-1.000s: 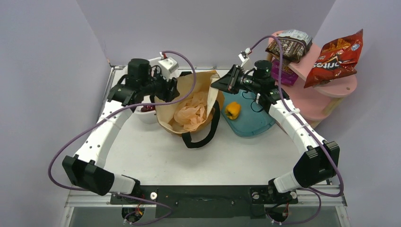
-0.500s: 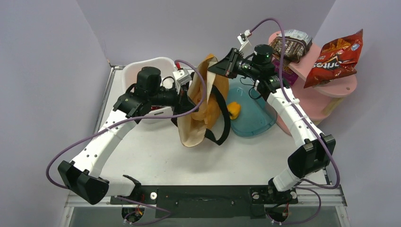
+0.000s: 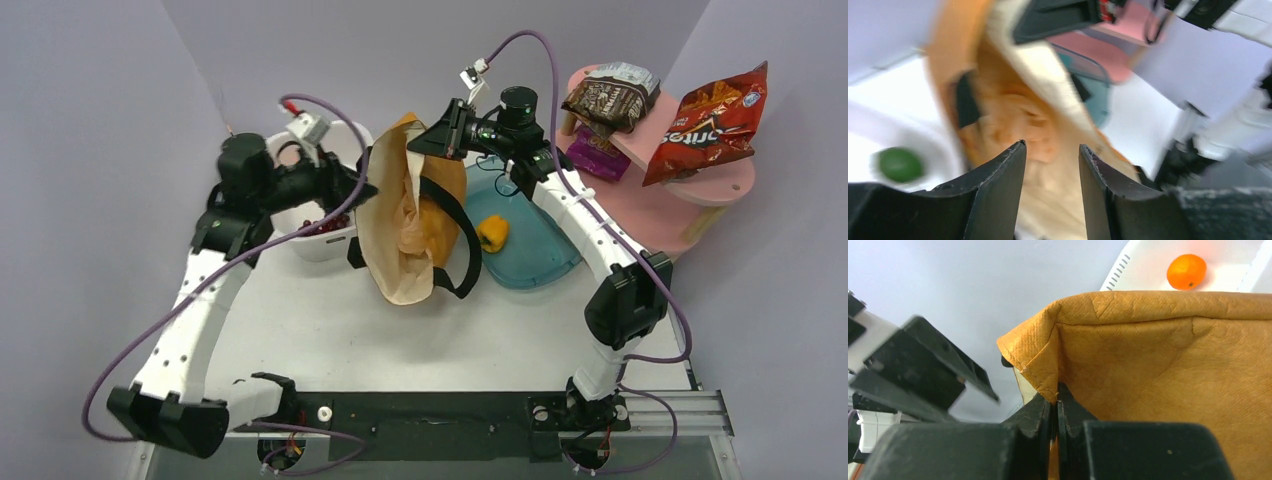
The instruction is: Untie the knot of the grocery bags and take out the mixed food
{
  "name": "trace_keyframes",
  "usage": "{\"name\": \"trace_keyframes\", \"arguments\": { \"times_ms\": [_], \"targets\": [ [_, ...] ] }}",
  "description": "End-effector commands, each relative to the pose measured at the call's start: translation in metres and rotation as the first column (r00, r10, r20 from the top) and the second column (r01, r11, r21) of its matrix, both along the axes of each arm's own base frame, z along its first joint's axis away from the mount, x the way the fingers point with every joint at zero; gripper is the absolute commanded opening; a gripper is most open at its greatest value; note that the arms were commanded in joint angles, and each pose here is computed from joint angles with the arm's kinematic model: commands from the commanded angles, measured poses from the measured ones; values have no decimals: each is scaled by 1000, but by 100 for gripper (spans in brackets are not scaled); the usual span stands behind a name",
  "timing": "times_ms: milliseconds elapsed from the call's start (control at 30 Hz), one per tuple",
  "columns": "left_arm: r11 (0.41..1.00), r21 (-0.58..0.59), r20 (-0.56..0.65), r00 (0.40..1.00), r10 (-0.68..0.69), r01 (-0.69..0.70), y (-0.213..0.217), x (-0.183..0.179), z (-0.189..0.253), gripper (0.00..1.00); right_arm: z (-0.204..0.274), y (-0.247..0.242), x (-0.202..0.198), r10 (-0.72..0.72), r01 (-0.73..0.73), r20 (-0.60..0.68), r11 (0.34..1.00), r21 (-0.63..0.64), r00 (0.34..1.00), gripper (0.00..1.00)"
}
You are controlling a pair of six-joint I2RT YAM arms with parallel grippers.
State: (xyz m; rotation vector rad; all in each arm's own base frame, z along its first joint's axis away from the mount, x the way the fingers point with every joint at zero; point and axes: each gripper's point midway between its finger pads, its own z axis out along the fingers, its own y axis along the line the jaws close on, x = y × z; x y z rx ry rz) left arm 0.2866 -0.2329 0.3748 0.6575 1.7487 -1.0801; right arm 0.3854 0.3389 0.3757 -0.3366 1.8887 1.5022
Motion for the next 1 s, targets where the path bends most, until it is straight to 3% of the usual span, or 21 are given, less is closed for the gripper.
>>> {"name": "trace_keyframes", "arguments": {
  "times_ms": [0,100,133,300,467,567,633,667,733,767,800,900,967],
  "targets": [
    [952,46,286,917,277,-302,68,4,44,42,59,3,-18,67,-86,203,992,89,977,0],
    [849,142,248,849,466,-508,108,12,18,45,63,13,-21,95,-120,219,987,103,971,0],
    [843,163,220,852,475,-512,110,11,6,45,64,16,-19,99,-124,221,987,105,970,0],
    [922,102,19,928,372,-372,80,-10,-25,48,62,25,-11,113,-142,221,983,117,969,0],
    [951,48,-118,944,309,-305,59,-9,-60,50,63,33,-7,132,-164,234,979,121,963,0],
    [953,98,-154,942,299,-287,51,-7,-84,50,60,34,-8,137,-168,231,979,117,963,0],
    [956,149,-129,953,273,-253,41,-11,-92,37,60,33,-8,136,-167,233,979,115,963,0],
    [958,173,-123,960,250,-227,32,-18,-95,22,59,34,-8,138,-168,233,979,115,962,0],
    [972,168,-95,978,183,-166,19,-29,-90,6,62,33,-11,144,-177,243,977,118,959,0],
    [983,139,-95,987,132,-118,13,-39,-85,3,63,32,-12,147,-180,248,977,118,958,0],
    [993,88,-83,993,85,-77,8,-50,-71,4,64,31,-12,146,-179,249,977,118,957,0],
    [991,4,4,991,132,-132,17,-53,-33,36,62,26,-12,137,-168,243,979,115,960,0],
    [974,-1,88,970,228,-228,35,-48,-8,41,61,22,-13,130,-161,241,980,114,962,0]
  ]
}}
